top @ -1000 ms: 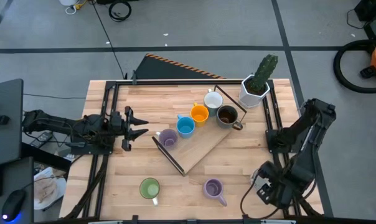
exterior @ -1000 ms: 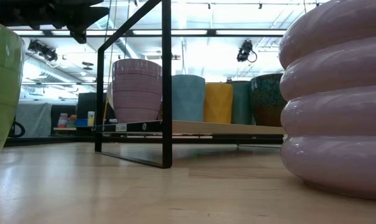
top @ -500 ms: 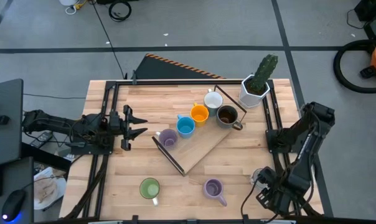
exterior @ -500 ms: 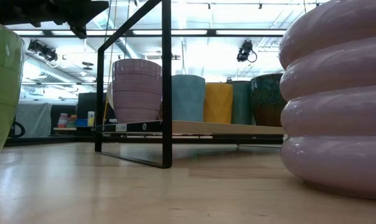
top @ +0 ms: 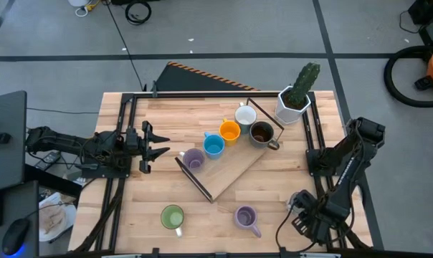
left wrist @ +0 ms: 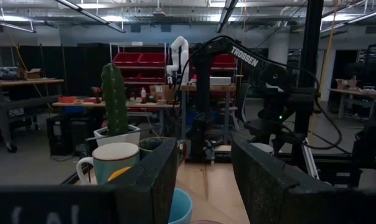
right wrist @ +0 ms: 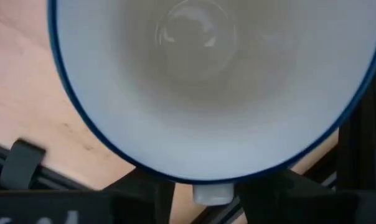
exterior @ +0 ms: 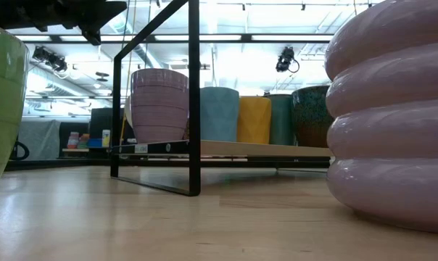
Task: Place coffee mugs
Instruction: Put the blue patterned mug on the shelf
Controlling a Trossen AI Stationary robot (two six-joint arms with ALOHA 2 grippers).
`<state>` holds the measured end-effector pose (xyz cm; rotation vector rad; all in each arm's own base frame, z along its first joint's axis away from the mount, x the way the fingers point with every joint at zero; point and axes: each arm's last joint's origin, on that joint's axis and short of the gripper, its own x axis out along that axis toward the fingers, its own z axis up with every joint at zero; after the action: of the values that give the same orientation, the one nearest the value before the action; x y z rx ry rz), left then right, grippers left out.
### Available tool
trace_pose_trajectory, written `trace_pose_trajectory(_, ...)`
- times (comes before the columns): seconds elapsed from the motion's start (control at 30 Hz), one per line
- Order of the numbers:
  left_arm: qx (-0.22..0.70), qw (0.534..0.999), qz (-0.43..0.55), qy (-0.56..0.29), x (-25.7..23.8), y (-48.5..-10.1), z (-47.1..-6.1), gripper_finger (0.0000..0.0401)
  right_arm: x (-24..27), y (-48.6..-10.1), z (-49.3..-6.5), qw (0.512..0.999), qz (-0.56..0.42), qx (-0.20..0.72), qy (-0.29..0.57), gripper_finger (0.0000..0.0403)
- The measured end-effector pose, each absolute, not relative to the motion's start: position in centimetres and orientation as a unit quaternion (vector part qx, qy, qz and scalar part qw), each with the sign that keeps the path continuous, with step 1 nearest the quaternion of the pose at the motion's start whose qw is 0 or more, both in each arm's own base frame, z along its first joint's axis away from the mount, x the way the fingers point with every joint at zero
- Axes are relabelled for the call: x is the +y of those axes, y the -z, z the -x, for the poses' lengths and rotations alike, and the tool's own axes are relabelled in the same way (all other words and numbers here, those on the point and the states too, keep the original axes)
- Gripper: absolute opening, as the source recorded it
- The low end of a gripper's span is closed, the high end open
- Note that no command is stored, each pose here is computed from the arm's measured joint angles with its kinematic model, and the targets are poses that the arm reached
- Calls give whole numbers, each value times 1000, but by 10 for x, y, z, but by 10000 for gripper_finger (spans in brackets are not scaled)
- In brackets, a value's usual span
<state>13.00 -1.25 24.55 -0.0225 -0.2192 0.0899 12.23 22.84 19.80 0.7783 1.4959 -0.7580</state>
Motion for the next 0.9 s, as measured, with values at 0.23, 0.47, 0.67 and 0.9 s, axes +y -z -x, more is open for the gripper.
trace_pose_trajectory(0.23,-109,993,11,-45,-13,-246,-130,160,225,-192,-122,622,-321,637,324,84)
trace_pose_trajectory(0.47,-110,993,15,-44,-13,-246,-130,160,219,-191,-130,638,-299,640,306,66)
trace_pose_trajectory(0.67,-110,993,16,-44,-13,-246,-130,160,199,-194,-155,663,-249,646,285,66)
trace_pose_trajectory(0.9,-105,993,37,-42,-13,-245,-130,160,169,-194,-191,691,-195,658,227,66)
